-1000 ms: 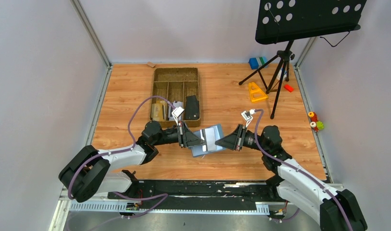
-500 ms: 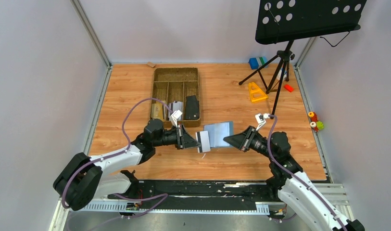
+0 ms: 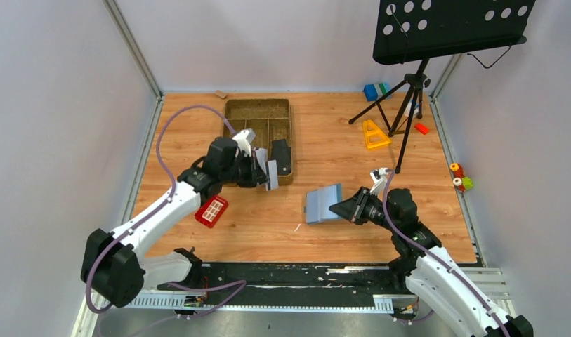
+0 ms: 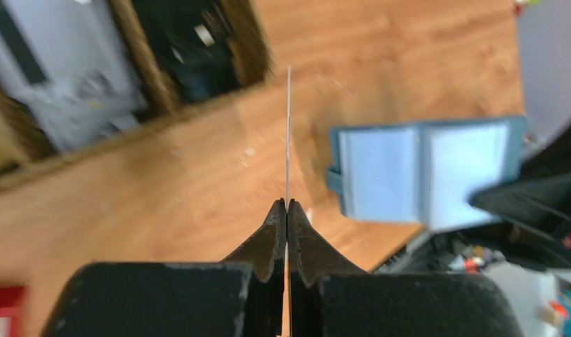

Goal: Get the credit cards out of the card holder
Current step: Place the credit card in the storage box.

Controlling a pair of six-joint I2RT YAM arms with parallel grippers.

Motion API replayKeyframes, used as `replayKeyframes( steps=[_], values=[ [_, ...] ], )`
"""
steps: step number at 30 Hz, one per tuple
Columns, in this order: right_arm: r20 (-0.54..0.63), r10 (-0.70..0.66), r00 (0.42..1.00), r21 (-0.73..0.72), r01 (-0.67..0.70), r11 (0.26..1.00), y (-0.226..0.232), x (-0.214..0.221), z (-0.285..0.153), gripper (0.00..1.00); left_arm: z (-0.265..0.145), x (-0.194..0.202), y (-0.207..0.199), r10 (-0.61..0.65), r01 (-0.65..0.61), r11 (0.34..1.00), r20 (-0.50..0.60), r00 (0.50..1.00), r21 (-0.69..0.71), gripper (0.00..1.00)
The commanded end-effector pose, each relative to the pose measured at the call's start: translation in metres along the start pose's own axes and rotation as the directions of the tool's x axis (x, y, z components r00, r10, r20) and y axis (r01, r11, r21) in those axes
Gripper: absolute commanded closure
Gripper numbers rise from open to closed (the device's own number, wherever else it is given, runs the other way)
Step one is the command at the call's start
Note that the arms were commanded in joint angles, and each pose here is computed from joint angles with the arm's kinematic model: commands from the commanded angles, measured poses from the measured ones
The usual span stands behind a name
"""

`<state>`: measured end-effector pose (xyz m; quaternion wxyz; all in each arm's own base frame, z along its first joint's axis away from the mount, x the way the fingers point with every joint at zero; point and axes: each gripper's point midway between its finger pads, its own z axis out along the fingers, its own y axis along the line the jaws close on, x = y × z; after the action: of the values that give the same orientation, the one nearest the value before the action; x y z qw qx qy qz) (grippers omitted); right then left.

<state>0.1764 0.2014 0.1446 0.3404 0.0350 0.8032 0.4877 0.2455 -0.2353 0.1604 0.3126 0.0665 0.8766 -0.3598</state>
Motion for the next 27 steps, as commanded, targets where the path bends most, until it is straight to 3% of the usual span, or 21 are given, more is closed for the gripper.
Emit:
replayKeyframes(
  steps=[1, 6, 14, 27],
  values=[
    [0.065, -0.101, 0.993, -0.028, 0.103, 0.994, 0.024, -0.026, -0.006, 1.00, -0.015, -0.028, 0.045, 0.145, -0.157, 0.939, -0.061, 0.988, -0.306, 1.00],
    [0.060, -0.142, 0.988, -0.007, 0.142, 0.990, 0.028, -0.031, -0.009, 1.00, -0.007, -0.059, 0.059, 0.189, -0.203, 0.889, -0.075, 0.979, -0.411, 1.00],
    [0.063, -0.177, 0.982, 0.012, 0.176, 0.984, 0.029, -0.035, -0.012, 1.00, 0.022, -0.080, 0.087, 0.161, -0.205, 0.857, -0.132, 0.978, -0.473, 1.00],
    [0.037, -0.136, 0.990, 0.014, 0.136, 0.991, 0.017, -0.024, -0.006, 1.00, 0.077, -0.075, 0.130, 0.060, -0.137, 0.907, -0.200, 0.978, -0.398, 1.00]
  ],
)
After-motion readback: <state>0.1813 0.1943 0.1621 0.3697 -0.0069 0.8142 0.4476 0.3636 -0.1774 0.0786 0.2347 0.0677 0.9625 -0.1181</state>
